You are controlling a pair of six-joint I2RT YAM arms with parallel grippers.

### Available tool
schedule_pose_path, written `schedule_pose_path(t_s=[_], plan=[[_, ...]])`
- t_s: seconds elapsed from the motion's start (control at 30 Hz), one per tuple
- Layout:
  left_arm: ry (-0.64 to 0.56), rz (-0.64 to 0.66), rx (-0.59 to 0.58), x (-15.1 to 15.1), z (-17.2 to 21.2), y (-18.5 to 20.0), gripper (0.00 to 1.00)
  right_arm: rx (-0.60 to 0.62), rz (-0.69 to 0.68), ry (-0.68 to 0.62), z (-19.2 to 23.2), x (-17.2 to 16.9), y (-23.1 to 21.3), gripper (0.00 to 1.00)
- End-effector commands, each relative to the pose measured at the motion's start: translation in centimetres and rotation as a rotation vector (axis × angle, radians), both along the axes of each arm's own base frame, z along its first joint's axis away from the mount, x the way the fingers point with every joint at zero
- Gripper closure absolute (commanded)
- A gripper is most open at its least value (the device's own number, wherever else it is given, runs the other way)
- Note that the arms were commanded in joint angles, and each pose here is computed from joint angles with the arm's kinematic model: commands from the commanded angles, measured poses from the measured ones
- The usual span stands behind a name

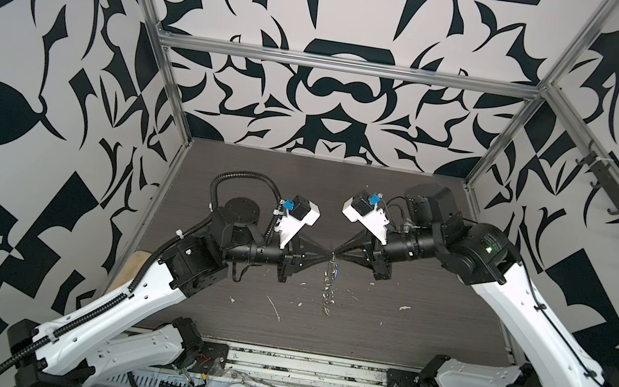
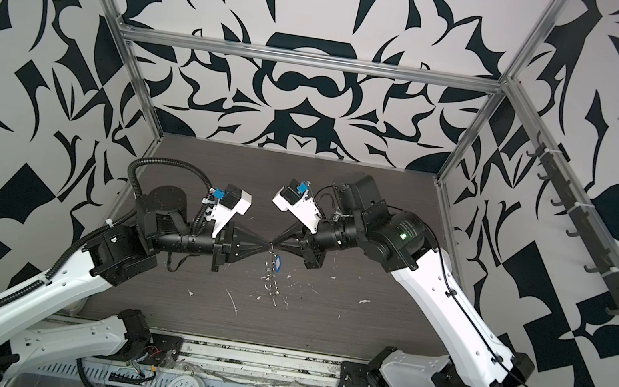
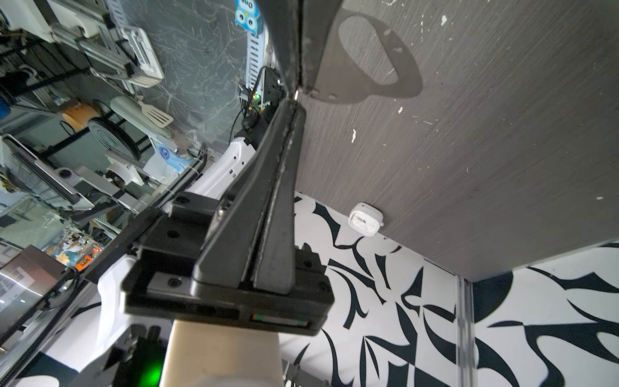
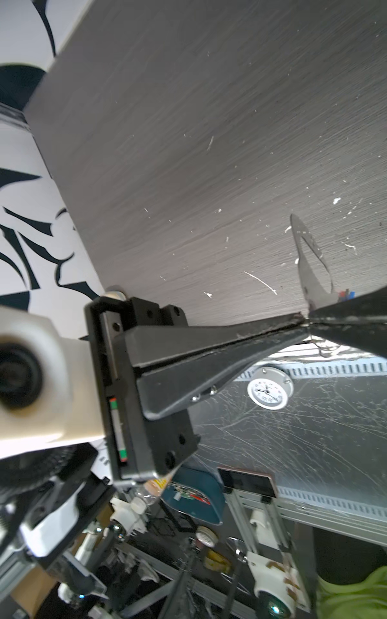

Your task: Remove the keys from the keyring

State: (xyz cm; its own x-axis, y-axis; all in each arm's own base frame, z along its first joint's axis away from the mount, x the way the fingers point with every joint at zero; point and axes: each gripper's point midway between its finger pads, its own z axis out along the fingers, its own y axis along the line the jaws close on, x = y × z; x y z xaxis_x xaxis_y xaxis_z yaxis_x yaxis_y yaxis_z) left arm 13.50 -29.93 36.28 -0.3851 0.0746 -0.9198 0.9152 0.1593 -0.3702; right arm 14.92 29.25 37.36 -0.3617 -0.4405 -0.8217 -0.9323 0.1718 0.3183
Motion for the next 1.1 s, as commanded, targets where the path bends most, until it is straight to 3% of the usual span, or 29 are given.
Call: schedule_pose_path(t_s=[0.0, 0.07, 0.17, 0.33, 0.57, 0.97, 1.07], plan=[[-0.077, 0.088, -0.142, 0.9, 2.9, 0.9, 1.00, 0.175, -0.067, -0.076, 3.5, 0.9, 0.6, 0.81], [-0.112, 0.151, -0.186, 1.4, 3.6, 1.7, 1.00, 0.245, -0.121, -0.098, 4.4, 1.2, 0.2, 0.66], [-0.153, 0.223, -0.235, 2.1, 4.5, 2.6, 1.00, 0.360, -0.208, -0.138, 5.8, 1.6, -0.8, 0.59], [-0.193, 0.259, -0.272, 2.6, 5.4, 3.0, 1.00, 0.457, -0.340, -0.145, 5.9, 2.9, -2.0, 0.60], [-0.238, 0.278, -0.296, 2.8, 6.0, 3.1, 1.00, 0.490, -0.382, -0.118, 5.2, 3.7, -1.9, 0.61], [-0.246, 0.285, -0.292, 3.0, 5.9, 3.0, 1.00, 0.515, -0.304, -0.080, 5.6, 3.6, -0.2, 0.63], [-0.246, 0.294, -0.292, 3.1, 5.9, 3.2, 1.00, 0.505, -0.258, -0.065, 5.2, 3.0, 0.2, 0.68]])
